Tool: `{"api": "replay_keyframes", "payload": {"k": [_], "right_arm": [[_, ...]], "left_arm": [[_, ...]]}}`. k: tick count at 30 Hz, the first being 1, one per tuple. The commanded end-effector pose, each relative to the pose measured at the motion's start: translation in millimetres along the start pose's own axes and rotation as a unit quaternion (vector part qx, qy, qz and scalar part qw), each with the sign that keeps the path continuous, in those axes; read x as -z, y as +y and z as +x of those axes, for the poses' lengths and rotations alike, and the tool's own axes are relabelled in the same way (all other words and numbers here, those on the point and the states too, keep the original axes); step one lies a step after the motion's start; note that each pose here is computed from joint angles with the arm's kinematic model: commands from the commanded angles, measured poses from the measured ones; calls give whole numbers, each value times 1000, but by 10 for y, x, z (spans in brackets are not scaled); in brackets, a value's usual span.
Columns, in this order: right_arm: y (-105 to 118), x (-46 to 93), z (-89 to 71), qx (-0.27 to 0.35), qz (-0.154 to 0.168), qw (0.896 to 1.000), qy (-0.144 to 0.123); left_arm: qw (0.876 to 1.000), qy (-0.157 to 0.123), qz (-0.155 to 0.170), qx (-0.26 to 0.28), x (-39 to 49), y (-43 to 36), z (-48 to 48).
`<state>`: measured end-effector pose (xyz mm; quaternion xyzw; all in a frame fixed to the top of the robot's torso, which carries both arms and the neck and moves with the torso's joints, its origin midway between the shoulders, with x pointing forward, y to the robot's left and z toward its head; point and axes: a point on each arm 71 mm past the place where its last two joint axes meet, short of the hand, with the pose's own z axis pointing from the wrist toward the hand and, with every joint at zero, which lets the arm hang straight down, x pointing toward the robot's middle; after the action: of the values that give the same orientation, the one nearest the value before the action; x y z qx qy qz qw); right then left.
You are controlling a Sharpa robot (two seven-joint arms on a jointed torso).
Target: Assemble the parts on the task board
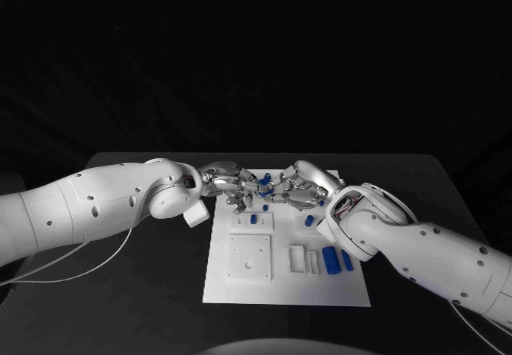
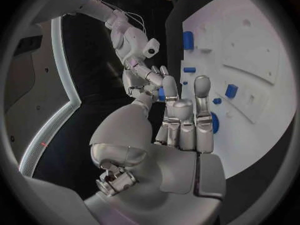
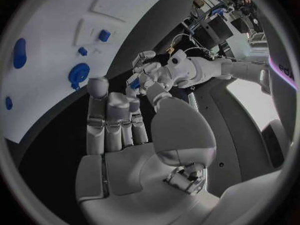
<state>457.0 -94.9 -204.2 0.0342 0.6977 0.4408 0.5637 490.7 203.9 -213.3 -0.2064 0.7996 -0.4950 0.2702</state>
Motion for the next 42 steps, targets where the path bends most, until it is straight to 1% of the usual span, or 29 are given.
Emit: {"api": "replay_keyframes", "payload": {"k": [1, 4, 8, 11, 14, 19, 24, 28, 29, 32, 33, 35, 39, 42], "right_arm": [[-10, -1, 5, 8, 2, 1000, 4], [-18, -2, 2, 9, 3, 1000, 2], [-42, 3, -22, 7, 5, 1000, -7], [-77, 25, -64, 1, 6, 1000, -20], [-132, 62, -125, -11, 7, 999, -30], [-260, 136, -299, -45, 18, 998, -44], [-448, 214, -579, -72, 38, 994, -73], [-605, 246, -826, -84, 56, 989, -106], [-625, 250, -861, -85, 58, 988, -111], [-711, 268, -1031, -88, 66, 985, -135], [-725, 271, -1064, -88, 67, 984, -140], [-764, 279, -1165, -89, 71, 981, -154], [-813, 288, -1329, -88, 75, 978, -176], [-837, 280, -1417, -85, 76, 976, -186]], "left_arm": [[1000, 9, 10, 10, -6, -20, 22], [1000, 7, 10, 11, -5, -21, 20], [1000, 2, 7, 12, -4, -16, 12], [1000, -7, -2, 12, 1, -1, -2], [1000, -18, -17, 7, 11, 25, -25], [998, -37, -43, -11, 35, 71, -64], [992, -68, -77, -78, 61, 105, -96], [976, -107, -114, -154, 79, 105, -98], [972, -114, -120, -165, 83, 104, -98], [955, -154, -149, -207, 108, 94, -97], [951, -161, -155, -213, 115, 93, -96], [940, -182, -171, -231, 134, 91, -84], [925, -205, -196, -254, 164, 113, -32], [917, -214, -207, -265, 175, 136, 18]]}}
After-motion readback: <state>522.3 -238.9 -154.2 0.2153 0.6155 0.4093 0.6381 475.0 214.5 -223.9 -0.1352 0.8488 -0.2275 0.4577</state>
